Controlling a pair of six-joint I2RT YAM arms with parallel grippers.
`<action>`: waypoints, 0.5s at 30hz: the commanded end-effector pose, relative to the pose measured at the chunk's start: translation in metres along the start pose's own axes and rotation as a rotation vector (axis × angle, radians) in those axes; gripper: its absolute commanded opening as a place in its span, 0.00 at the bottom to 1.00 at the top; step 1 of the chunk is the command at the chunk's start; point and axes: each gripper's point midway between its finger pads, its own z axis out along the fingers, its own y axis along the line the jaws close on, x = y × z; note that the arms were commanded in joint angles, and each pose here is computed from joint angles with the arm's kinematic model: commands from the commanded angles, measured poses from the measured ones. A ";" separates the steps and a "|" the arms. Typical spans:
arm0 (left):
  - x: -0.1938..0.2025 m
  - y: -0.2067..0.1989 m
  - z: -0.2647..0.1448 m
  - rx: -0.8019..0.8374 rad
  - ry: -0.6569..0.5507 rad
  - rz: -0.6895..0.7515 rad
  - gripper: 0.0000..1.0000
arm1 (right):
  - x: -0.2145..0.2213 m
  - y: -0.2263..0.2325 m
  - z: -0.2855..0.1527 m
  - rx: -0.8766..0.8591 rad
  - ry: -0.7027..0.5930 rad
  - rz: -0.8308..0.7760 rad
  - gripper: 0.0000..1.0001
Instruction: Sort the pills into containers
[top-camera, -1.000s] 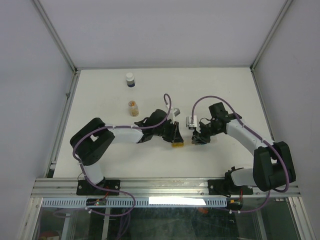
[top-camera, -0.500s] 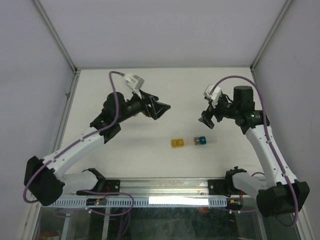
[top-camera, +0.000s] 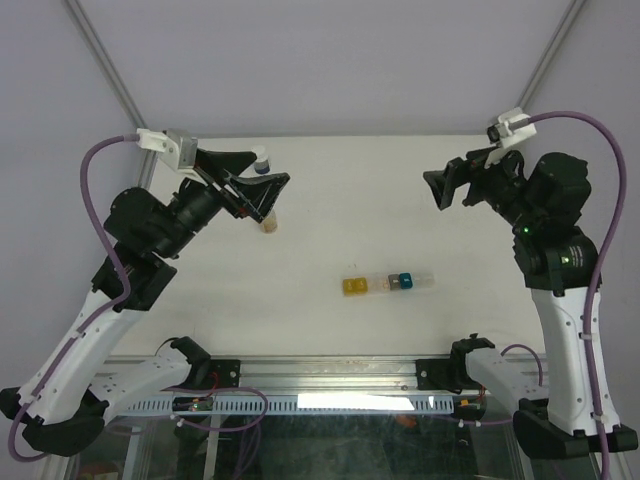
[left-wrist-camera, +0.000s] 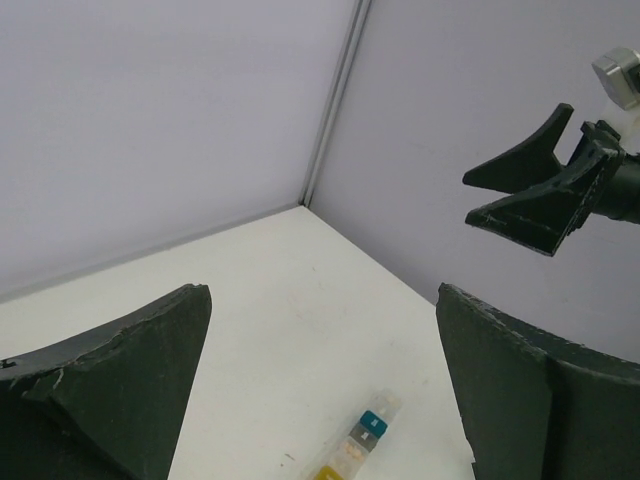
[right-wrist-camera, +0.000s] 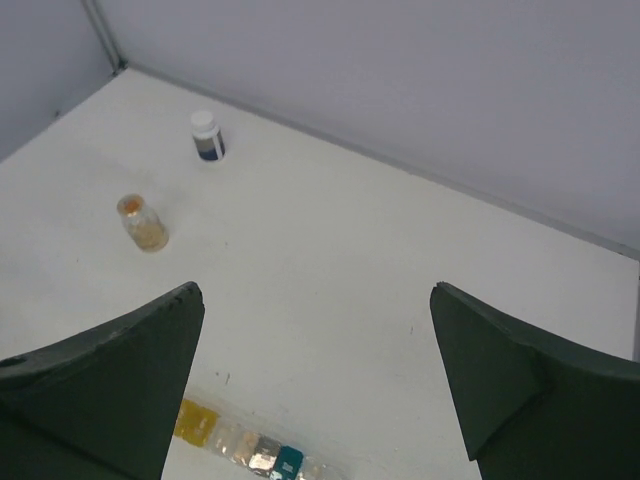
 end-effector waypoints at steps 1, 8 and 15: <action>-0.012 0.002 -0.013 -0.043 0.031 0.051 0.99 | -0.053 -0.034 -0.034 0.275 -0.175 0.177 1.00; -0.013 -0.002 -0.013 -0.025 0.050 0.052 0.99 | -0.059 -0.018 -0.049 0.224 -0.198 0.174 0.99; -0.009 -0.003 -0.013 -0.015 0.062 0.056 0.99 | -0.057 -0.017 -0.049 0.216 -0.191 0.169 0.99</action>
